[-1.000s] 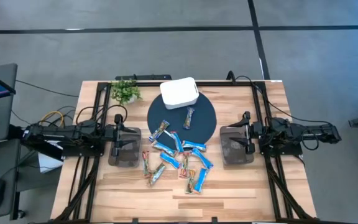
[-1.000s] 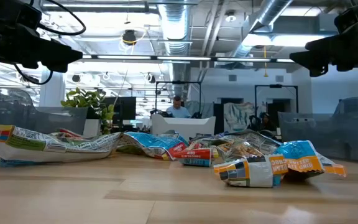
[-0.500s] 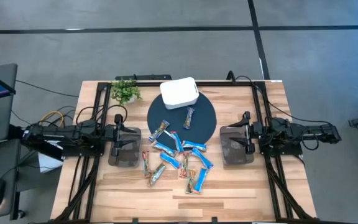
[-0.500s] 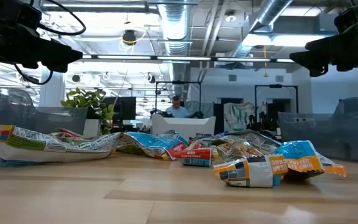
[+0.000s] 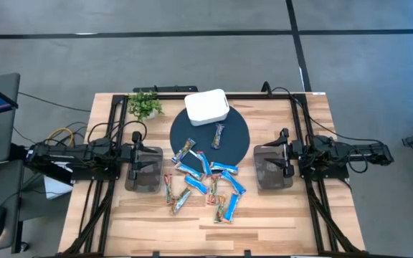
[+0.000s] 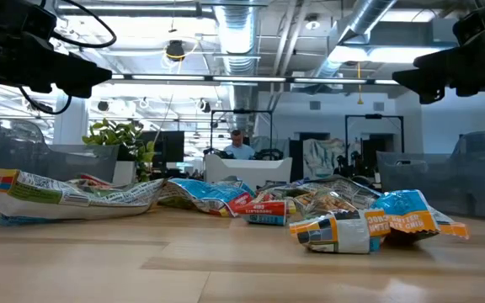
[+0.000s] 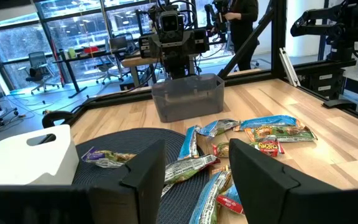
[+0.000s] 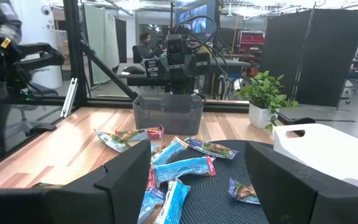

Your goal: Pick and place Granola Bars by type

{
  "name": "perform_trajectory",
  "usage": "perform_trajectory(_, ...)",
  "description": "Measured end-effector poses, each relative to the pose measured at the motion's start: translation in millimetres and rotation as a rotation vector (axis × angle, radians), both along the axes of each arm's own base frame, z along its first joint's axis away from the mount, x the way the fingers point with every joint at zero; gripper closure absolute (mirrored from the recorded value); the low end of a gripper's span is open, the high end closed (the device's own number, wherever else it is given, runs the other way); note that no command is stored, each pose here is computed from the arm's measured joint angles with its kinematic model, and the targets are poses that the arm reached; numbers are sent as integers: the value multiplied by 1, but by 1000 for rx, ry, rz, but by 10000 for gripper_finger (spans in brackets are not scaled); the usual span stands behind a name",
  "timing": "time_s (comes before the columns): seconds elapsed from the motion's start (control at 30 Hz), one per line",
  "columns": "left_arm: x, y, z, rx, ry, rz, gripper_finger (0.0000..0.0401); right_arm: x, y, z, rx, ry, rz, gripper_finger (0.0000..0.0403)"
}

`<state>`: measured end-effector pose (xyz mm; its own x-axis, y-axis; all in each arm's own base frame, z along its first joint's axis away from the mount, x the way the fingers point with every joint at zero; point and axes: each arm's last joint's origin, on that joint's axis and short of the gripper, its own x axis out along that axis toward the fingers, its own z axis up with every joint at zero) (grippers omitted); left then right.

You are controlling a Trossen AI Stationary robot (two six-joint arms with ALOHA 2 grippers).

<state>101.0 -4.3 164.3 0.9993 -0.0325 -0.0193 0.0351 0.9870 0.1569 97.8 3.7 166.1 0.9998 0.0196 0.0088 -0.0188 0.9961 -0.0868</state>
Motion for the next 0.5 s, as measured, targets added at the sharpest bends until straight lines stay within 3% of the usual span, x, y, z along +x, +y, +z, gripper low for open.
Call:
perform_trajectory(0.37,0,0,1,-5,-8,0,230,0,0,0,0,0,0,149)
perform_trajectory(0.5,0,0,1,-174,-8,2,230,0,0,0,0,0,0,149)
